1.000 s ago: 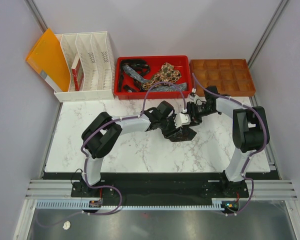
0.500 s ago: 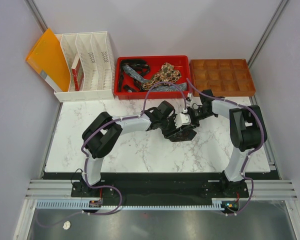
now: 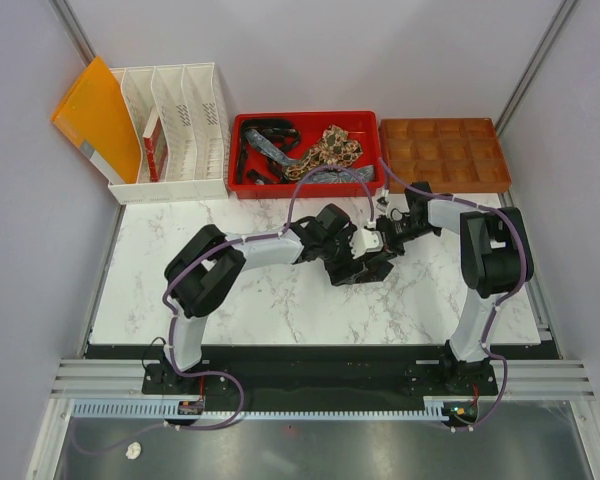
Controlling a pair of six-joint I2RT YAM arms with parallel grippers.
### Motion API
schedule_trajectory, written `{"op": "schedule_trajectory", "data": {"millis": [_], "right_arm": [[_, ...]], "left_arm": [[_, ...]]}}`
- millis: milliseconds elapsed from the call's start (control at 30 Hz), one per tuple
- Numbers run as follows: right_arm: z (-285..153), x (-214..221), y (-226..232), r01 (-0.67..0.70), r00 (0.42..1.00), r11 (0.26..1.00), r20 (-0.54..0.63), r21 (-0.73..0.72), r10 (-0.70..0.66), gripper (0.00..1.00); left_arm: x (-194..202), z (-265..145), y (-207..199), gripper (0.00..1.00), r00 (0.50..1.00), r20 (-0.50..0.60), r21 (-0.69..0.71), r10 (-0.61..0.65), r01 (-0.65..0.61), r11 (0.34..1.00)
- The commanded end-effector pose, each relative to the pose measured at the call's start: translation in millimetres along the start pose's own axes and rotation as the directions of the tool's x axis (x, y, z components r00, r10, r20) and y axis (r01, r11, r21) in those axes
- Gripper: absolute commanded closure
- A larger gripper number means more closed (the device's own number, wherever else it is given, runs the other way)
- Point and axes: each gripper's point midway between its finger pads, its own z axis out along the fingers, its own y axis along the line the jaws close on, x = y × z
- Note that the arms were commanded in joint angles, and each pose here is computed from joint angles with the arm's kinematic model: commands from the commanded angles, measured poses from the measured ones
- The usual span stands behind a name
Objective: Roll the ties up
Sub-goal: Roll the tie at the center of the board.
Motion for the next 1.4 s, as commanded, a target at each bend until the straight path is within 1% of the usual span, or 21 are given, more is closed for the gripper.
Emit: {"op": "schedule_trajectory", "data": {"millis": [0, 167, 233, 267, 400, 633, 733, 933, 1100, 1200, 1233, 1300, 1333, 1367], "right_arm": [[4, 17, -58, -0.005, 0.998, 0.979, -0.057, 0.204, 0.017, 1.00], [3, 16, -70, 0.015, 0.998, 0.968, -0.062, 0.250, 0.000, 1.00], [2, 14, -77, 0.012, 0.998, 0.961, -0.063, 0.277, 0.006, 1.00], [0, 12, -79, 0.039, 0.997, 0.957, -0.069, 0.288, -0.020, 1.00], [-5, 12, -92, 0.058, 0.996, 0.930, -0.084, 0.362, -0.030, 1.00], [-8, 16, -95, 0.083, 0.992, 0.914, -0.116, 0.398, -0.039, 1.00], [-8, 16, -95, 0.105, 0.990, 0.906, -0.131, 0.409, -0.056, 1.00], [-2, 15, -95, 0.143, 0.984, 0.898, -0.159, 0.417, -0.083, 1.00], [4, 11, -89, 0.155, 0.982, 0.904, -0.165, 0.398, -0.095, 1.00], [7, 10, -86, 0.155, 0.982, 0.911, -0.165, 0.381, -0.098, 1.00], [8, 9, -83, 0.156, 0.981, 0.918, -0.162, 0.366, -0.102, 1.00], [12, 8, -79, 0.152, 0.982, 0.926, -0.161, 0.345, -0.101, 1.00], [14, 8, -74, 0.151, 0.982, 0.934, -0.160, 0.323, -0.103, 1.00], [16, 5, -69, 0.156, 0.981, 0.940, -0.155, 0.302, -0.112, 1.00]], "left_arm": [[-17, -17, 1, 0.12, 0.999, 0.048, -0.021, -0.006, 0.007, 1.000], [-32, -18, 1, 0.02, 0.996, 0.094, -0.007, 0.004, -0.003, 1.000], [-35, -17, 1, 0.00, 0.995, 0.103, -0.004, 0.007, -0.007, 1.000], [-36, -17, 1, 0.00, 0.994, 0.107, -0.002, 0.008, -0.008, 1.000], [-47, -15, 2, 0.00, 0.989, 0.144, 0.002, 0.023, -0.023, 1.000], [-57, -15, 0, 0.00, 0.975, 0.215, 0.002, 0.056, -0.058, 0.998], [-69, -17, 2, 0.00, 0.956, 0.272, -0.019, 0.107, -0.105, 0.994], [-76, -9, 1, 0.00, 0.943, 0.283, -0.031, 0.176, -0.174, 0.984], [-68, 3, -2, 0.01, 0.942, 0.262, -0.016, 0.210, -0.213, 0.977], [-59, 11, -4, 0.09, 0.953, 0.228, 0.009, 0.198, -0.205, 0.979], [-58, 12, -4, 0.14, 0.955, 0.223, 0.015, 0.195, -0.203, 0.979], [-51, 14, -7, 0.21, 0.961, 0.207, 0.030, 0.182, -0.192, 0.981], [-50, 14, -9, 0.30, 0.964, 0.199, 0.038, 0.175, -0.186, 0.982], [-44, 15, -11, 0.35, 0.971, 0.179, 0.051, 0.157, -0.168, 0.984]]}}
